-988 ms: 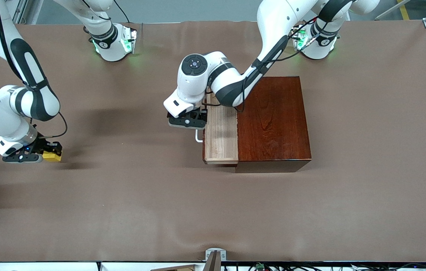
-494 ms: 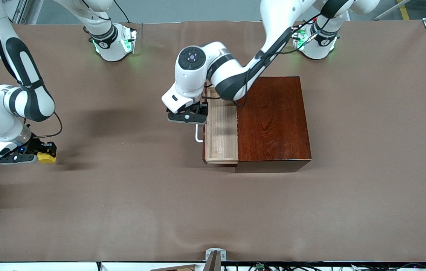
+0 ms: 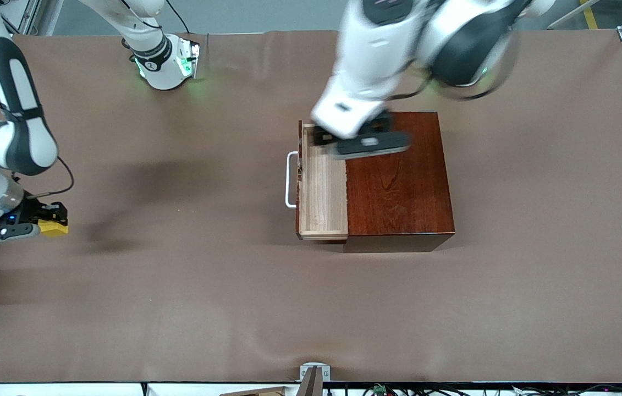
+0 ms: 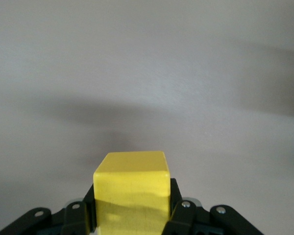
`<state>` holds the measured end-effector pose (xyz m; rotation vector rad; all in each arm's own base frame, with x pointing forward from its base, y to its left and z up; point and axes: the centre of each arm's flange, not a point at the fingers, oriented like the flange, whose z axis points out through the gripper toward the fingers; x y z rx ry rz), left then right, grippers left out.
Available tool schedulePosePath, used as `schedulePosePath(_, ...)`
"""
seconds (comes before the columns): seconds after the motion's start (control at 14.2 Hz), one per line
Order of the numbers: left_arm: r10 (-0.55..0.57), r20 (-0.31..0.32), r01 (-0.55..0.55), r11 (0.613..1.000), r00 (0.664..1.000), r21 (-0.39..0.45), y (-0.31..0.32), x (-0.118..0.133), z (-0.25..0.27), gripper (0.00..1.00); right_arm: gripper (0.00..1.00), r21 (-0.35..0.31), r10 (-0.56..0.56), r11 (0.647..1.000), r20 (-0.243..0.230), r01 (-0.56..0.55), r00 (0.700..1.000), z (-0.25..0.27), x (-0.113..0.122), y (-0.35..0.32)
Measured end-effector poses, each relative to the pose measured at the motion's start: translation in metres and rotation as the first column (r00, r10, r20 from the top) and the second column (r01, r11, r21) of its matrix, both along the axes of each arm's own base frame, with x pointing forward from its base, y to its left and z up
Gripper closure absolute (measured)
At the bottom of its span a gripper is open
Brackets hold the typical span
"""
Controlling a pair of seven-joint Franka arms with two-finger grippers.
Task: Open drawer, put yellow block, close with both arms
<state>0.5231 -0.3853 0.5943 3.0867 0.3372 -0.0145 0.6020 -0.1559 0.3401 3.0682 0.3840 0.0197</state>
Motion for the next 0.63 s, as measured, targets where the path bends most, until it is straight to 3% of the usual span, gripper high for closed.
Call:
schedulePosePath(0.28, -0.034, -0.032, 0.035, 0.998, 0.999, 0.044, 0.116, 0.027, 0.033, 0.0, 0.44, 0.038, 0.106, 0.994, -0.054, -0.104, 0.993, 0.08, 0.026, 0.063)
schedulePosePath(0.63, -0.042, -0.058, 0.042, 0.999, 0.997, 0.008, 0.281, 0.056, 0.052, 0.0, 0.44, 0.073, 0.281, 0.957, -0.018, -0.279, 0.959, 0.121, 0.032, 0.17)
